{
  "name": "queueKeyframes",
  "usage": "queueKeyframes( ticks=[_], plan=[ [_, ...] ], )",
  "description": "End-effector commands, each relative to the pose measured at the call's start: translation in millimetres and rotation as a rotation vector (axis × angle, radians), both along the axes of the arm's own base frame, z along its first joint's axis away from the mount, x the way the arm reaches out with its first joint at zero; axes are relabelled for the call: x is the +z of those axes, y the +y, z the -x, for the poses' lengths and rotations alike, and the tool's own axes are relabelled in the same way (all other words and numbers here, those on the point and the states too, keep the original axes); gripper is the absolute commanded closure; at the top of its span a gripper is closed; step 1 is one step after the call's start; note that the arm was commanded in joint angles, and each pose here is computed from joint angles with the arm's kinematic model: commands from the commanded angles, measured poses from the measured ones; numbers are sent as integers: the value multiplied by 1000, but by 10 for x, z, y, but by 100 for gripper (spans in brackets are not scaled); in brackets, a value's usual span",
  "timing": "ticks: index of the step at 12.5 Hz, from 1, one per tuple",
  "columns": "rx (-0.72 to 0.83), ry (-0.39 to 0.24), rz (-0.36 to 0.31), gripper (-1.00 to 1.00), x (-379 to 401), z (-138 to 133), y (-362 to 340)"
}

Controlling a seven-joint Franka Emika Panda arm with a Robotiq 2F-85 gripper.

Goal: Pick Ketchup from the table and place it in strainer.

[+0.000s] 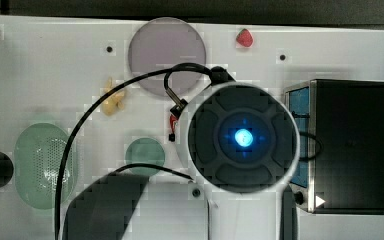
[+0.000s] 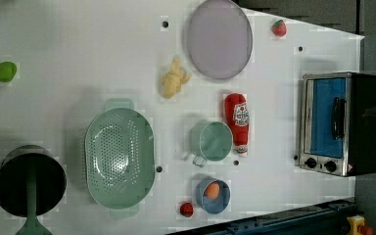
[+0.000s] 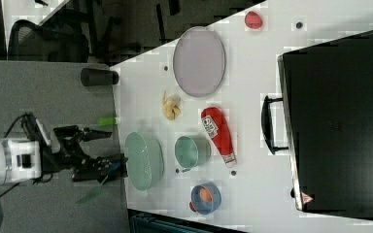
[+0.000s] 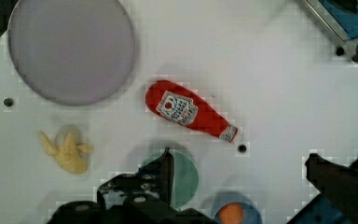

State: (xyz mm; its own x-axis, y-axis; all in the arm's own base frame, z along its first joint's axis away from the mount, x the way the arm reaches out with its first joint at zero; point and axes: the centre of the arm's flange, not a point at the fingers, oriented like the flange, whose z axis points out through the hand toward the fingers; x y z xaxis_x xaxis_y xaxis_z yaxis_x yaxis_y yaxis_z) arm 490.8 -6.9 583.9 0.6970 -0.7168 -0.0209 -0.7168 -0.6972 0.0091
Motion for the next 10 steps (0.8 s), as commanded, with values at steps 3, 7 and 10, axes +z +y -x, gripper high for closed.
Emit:
queueKeyframes(
  ticks=[3,7,10],
  plan=[
    [361,158,-47,-100,-1447,-225,175],
    [730,58,-57,-100,-2217,-260,223],
    [943,11,-53,-100,-2703,-184,246]
  ],
)
